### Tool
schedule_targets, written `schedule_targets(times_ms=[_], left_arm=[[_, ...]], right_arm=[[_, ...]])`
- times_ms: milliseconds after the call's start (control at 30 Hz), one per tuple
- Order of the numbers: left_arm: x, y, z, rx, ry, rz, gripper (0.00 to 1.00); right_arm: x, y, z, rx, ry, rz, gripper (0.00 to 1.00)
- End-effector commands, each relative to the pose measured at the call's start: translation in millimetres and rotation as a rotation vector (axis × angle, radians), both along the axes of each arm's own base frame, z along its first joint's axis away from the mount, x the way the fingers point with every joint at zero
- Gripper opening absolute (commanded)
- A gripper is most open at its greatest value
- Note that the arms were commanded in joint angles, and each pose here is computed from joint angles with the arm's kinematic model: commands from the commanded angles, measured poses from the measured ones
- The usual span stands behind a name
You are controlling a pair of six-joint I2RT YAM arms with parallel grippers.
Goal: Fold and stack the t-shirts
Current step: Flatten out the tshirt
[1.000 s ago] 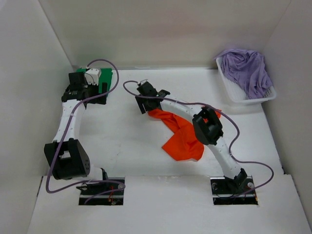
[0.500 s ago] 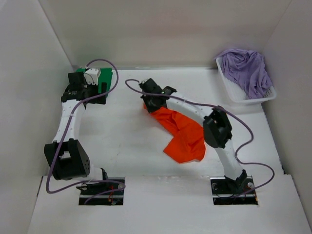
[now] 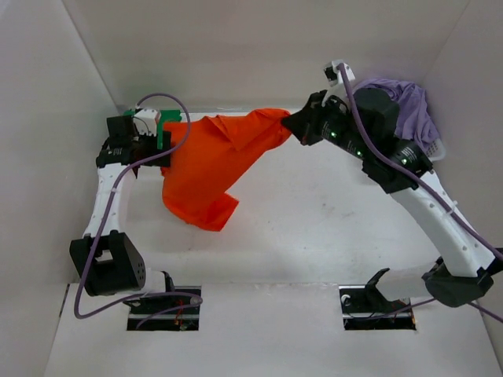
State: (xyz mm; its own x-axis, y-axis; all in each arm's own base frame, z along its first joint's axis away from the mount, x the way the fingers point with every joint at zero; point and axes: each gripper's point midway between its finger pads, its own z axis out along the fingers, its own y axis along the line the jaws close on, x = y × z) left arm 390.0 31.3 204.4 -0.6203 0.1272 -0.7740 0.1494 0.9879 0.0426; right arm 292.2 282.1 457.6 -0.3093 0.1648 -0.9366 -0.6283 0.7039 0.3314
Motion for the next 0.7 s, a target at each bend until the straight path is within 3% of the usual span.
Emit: schedule_targets(times_ms=[0,133,300,400,667], left_arm=[[1,-12,19,-0.027,-0.059,-0.021,0.83],[0,-14,21,-0.024,-0.062,-0.028,0.83],[0,-10,25,-0.020,-0.070,-0.021,0.83],[0,-10,24,-0.020,-0.068,-0.019,0.83],[-6,-24,8,0.003,-0.032,-0.080,0.84]], right_arm=[[23,6,-73,-0.065,0.175,-0.028,0.00],[31,12,-86,-0.063,0.202,-0.058,0.00],[34,12,-35,0.018,0.092,-0.087,0.00],[35,3,-27,0.027,0.082,-0.104,0.00],[49,-58,-152,-0.065,0.370,-0.293,0.02]])
